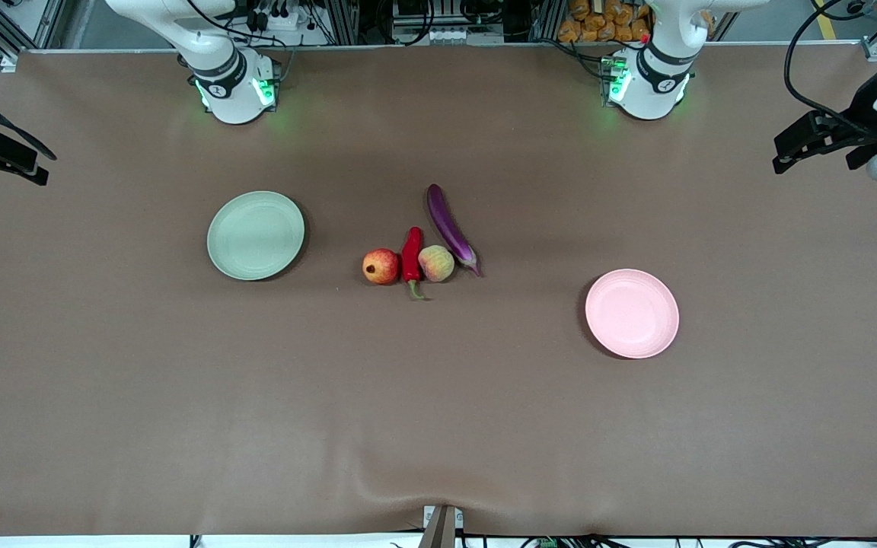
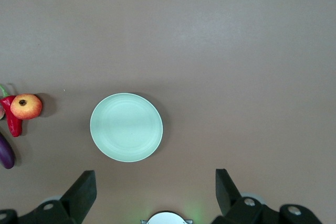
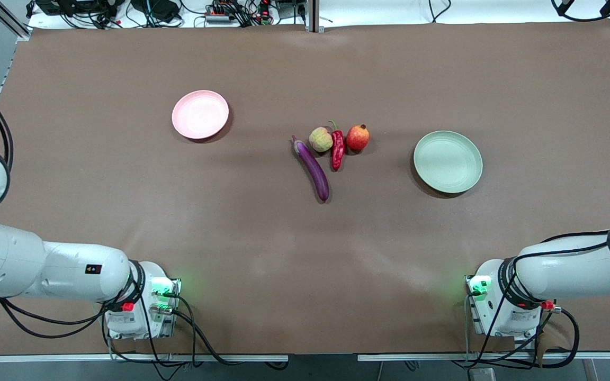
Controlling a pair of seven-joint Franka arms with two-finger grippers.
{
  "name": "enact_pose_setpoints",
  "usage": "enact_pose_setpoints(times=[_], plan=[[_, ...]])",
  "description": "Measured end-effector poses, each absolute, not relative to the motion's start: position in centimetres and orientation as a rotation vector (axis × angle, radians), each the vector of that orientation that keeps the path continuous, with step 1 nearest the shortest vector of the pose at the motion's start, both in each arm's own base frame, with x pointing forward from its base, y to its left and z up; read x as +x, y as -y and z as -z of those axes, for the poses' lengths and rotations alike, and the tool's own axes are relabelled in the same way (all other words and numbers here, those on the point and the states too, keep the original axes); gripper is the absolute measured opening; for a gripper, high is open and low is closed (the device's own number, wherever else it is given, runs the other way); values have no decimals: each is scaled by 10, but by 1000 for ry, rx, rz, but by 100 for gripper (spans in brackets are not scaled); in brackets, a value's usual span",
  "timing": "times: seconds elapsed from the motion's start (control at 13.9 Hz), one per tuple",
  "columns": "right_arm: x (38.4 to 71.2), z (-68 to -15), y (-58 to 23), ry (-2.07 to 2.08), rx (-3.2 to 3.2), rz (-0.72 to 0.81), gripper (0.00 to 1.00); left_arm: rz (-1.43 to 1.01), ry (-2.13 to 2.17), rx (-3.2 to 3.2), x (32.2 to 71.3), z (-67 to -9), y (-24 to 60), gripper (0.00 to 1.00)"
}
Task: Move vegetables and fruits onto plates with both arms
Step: 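Reach the left gripper to the purple eggplant while the right gripper approaches the pomegranate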
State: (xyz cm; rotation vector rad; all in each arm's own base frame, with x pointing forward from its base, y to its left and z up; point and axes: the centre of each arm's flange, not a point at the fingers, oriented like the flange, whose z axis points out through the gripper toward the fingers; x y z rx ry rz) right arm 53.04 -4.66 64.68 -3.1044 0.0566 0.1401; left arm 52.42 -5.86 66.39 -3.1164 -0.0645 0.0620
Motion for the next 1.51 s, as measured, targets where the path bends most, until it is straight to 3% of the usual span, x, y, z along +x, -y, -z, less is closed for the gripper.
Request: enact_pose_setpoints(times=[1.51], plan=[[531,-647,32,-20,-3106,-144,100,-177,72,-3099,530,-630,79,100]])
